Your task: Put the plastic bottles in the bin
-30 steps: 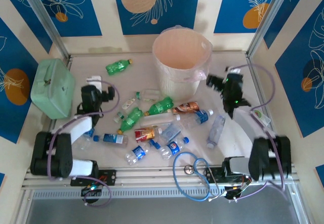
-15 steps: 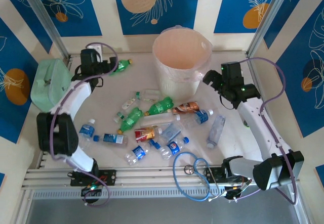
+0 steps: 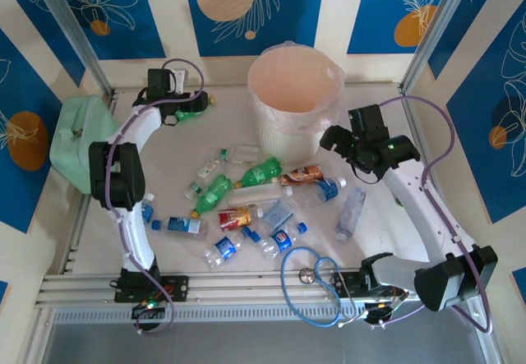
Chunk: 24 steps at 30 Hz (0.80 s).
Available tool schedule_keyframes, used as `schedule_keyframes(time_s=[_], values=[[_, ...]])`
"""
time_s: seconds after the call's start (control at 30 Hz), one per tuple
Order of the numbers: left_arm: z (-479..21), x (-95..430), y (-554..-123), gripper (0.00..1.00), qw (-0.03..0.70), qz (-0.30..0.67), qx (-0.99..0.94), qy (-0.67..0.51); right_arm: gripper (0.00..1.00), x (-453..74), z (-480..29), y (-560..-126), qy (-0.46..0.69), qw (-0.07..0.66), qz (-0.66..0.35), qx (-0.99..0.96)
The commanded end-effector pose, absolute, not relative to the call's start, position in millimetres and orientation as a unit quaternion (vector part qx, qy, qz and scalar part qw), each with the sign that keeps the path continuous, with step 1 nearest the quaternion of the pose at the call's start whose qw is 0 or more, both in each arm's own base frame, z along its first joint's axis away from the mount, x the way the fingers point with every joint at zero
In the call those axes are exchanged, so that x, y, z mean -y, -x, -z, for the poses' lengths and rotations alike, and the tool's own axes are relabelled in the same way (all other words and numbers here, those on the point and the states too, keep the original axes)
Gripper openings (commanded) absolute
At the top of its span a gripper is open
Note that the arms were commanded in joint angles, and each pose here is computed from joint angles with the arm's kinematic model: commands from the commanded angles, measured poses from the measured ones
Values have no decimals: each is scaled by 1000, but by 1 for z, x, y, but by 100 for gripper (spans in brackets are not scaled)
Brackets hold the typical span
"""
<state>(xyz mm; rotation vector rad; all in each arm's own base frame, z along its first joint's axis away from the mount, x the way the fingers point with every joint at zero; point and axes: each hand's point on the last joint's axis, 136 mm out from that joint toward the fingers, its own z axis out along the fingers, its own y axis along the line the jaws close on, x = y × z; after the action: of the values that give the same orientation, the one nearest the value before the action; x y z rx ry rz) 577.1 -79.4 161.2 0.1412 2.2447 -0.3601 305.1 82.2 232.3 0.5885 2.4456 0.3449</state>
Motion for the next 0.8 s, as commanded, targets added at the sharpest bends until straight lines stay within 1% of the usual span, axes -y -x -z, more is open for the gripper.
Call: schedule_keyframes(time_s=[0.0,0.2,0.4,0.53,0.77], values=[[-147,76,-583,100,398,158,-901,-75,95,-92,-231,-290,-208,278,-152,-925],[-137,62,-605,100,402,157,-900,-63,94,-103,-218,-279,-199,256,-169,-931],[-128,61,-626,100,408,156,-897,-64,94,-112,-212,-273,-180,245,-186,-934],[-111,66,-637,100,384,173,-905,-63,94,-115,-210,-273,-175,239,-190,-936],[-91,72,-639,100,355,185,-913,-76,94,-116,-217,-276,-169,245,-196,-935]])
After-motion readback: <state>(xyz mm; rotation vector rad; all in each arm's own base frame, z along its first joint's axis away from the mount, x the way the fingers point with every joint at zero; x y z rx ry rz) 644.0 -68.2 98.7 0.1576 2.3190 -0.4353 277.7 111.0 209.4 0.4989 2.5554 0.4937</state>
